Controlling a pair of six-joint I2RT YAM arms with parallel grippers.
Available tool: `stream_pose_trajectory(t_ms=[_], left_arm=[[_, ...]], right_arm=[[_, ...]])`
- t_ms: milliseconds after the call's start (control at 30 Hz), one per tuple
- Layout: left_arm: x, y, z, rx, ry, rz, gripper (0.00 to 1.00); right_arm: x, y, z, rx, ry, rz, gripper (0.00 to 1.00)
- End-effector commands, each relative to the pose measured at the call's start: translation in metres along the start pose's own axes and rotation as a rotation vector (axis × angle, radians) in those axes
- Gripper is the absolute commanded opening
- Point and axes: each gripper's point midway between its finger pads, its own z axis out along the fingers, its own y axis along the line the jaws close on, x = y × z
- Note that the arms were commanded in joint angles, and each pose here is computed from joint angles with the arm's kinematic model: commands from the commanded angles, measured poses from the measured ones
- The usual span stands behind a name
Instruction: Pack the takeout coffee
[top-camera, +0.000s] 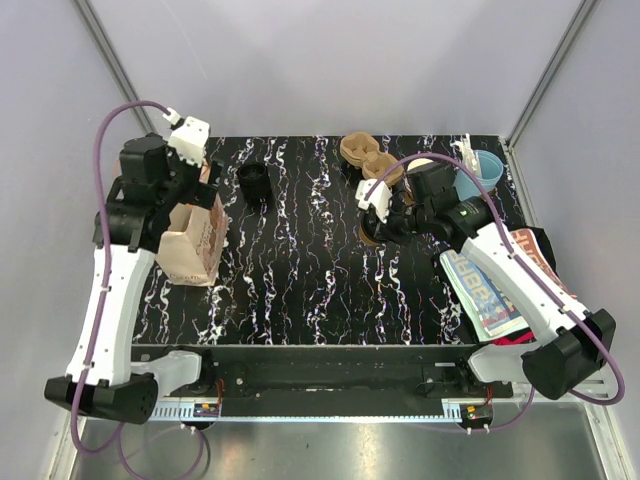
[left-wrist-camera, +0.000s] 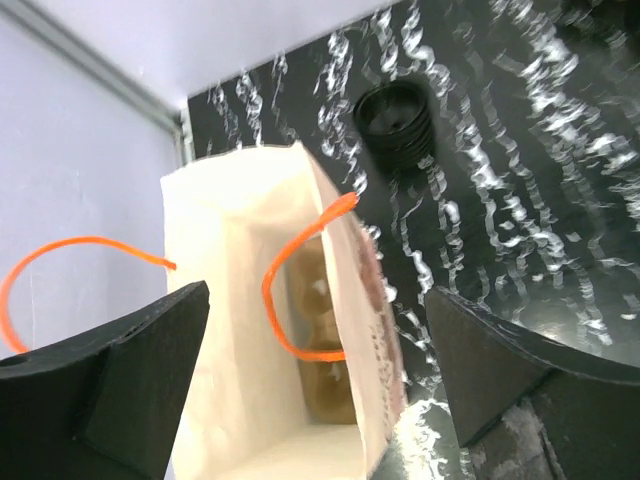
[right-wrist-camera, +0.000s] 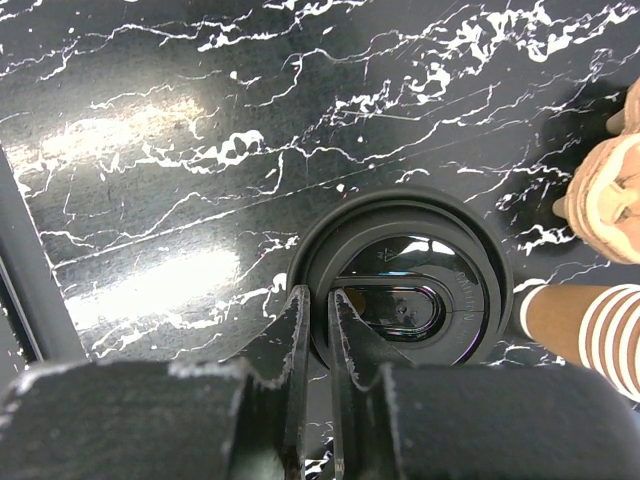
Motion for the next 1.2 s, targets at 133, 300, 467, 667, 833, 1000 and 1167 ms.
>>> stream_pose_trajectory(t_ms=[133, 300, 467, 667, 833, 1000, 1167], left_arm=[[-0.001, 0.021, 0.034, -0.111, -0.013, 0.029, 0.78], [-0.004, 0.011, 0.036, -0.060, -0.028, 0.013, 0.32], [-0.009, 0.002, 0.034, -0.005, -0.038, -0.003, 0.00], [-0.014, -0.027, 0.034, 0.137, -0.048, -0.008, 0.00], [-0.027, -0.053, 0.031, 0.231, -0.065, 0.011, 0.00], [-0.046, -0.092, 0.027, 0.340, -0.085, 0.058, 0.00], [-0.067, -0.145, 0.026, 0.456, -0.109, 0.127, 0.00]], right_arm=[[-0.013, 0.000, -0.012, 0.038, -0.070, -0.030, 0.00], [-0.013, -0.001, -0.014, 0.042, -0.075, -0.030, 0.00], [-0.015, -0.002, -0.017, 0.054, -0.080, -0.033, 0.00], [-0.023, -0.013, -0.023, 0.105, -0.088, -0.019, 0.00], [-0.030, -0.036, -0.029, 0.199, -0.062, 0.001, 0.00], [-0.040, -0.056, -0.044, 0.301, -0.055, 0.015, 0.00], [-0.048, -0.076, -0.066, 0.426, -0.059, 0.021, 0.00]])
